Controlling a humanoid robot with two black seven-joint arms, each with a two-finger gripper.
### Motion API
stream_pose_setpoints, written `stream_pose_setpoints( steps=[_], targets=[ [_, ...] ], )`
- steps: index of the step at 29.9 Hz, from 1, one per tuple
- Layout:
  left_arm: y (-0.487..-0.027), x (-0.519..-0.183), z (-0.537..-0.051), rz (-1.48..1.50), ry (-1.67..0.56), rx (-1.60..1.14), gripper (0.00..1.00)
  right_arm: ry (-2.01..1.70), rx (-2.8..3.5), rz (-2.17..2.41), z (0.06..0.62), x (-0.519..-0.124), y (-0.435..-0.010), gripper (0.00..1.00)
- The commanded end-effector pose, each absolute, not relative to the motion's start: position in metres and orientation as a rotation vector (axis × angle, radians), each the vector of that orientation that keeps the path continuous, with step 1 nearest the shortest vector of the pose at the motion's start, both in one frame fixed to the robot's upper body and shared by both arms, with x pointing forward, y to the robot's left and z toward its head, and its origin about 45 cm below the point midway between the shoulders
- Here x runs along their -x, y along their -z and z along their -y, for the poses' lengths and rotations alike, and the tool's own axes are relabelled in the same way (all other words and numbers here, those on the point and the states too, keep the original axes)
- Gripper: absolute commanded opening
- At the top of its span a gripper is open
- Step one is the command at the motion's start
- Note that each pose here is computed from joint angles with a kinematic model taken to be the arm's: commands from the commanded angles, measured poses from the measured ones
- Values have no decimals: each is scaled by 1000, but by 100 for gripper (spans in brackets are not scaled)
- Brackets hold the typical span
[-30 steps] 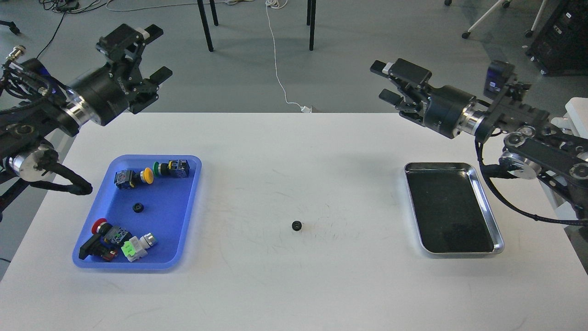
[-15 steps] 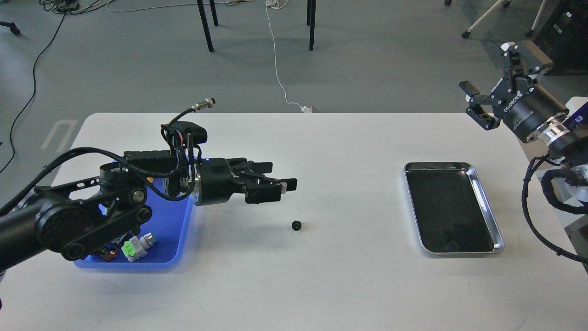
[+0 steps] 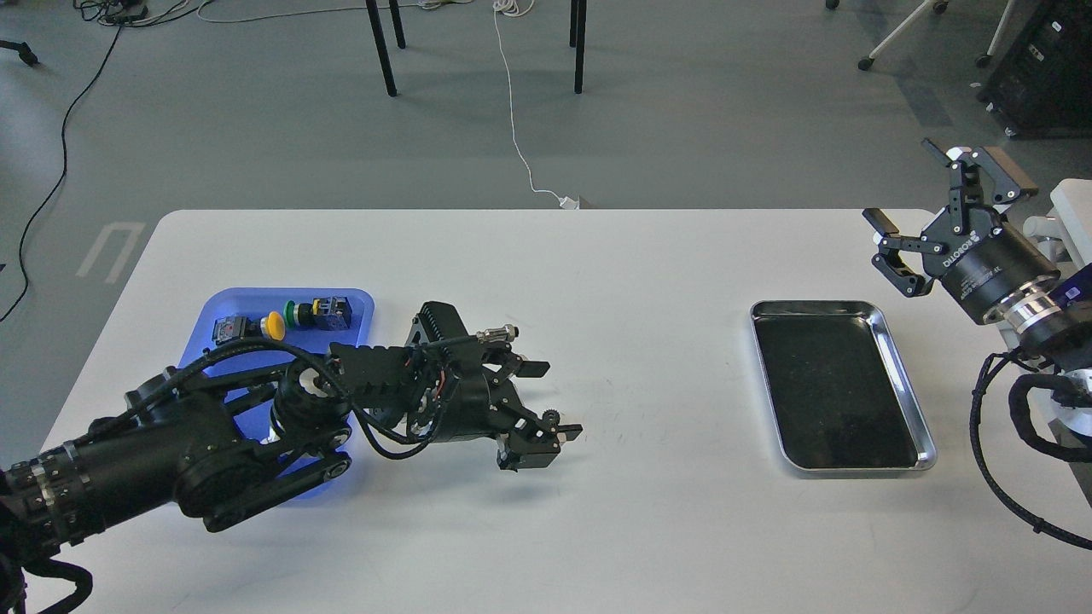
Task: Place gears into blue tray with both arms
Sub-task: 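Lower the left gripper onto the second ring and grasp it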
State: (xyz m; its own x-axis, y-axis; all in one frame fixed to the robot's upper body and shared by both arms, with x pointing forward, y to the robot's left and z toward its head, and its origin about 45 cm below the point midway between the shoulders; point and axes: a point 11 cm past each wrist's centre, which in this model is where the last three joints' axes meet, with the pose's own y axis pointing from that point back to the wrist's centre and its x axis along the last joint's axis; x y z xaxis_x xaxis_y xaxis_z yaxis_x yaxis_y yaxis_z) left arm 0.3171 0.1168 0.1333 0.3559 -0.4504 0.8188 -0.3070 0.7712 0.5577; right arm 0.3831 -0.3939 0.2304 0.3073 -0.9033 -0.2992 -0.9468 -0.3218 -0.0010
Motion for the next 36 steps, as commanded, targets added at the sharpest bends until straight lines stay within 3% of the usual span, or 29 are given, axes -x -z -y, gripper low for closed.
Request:
stream_pose_setpoints(
  steps=[1, 11, 17, 24, 36],
  targets=[
    [-118, -329, -123, 1230, 56, -766, 78, -361, 2389, -1710, 394, -384, -232, 96],
    [-105, -324, -120, 1221, 78, -773, 58, -333, 2363, -1701, 396, -388, -242, 96],
    [-99, -318, -116, 1208, 82, -763, 58, -322, 2366, -1694, 395, -390, -245, 96],
    [-96, -317, -121, 1202, 91, -773, 47, -320, 2369, -1681, 392, -392, -247, 96],
    [-88, -317, -129, 1181, 84, -802, 46, -323, 2372, -1672, 389, -392, -246, 96]
  ],
)
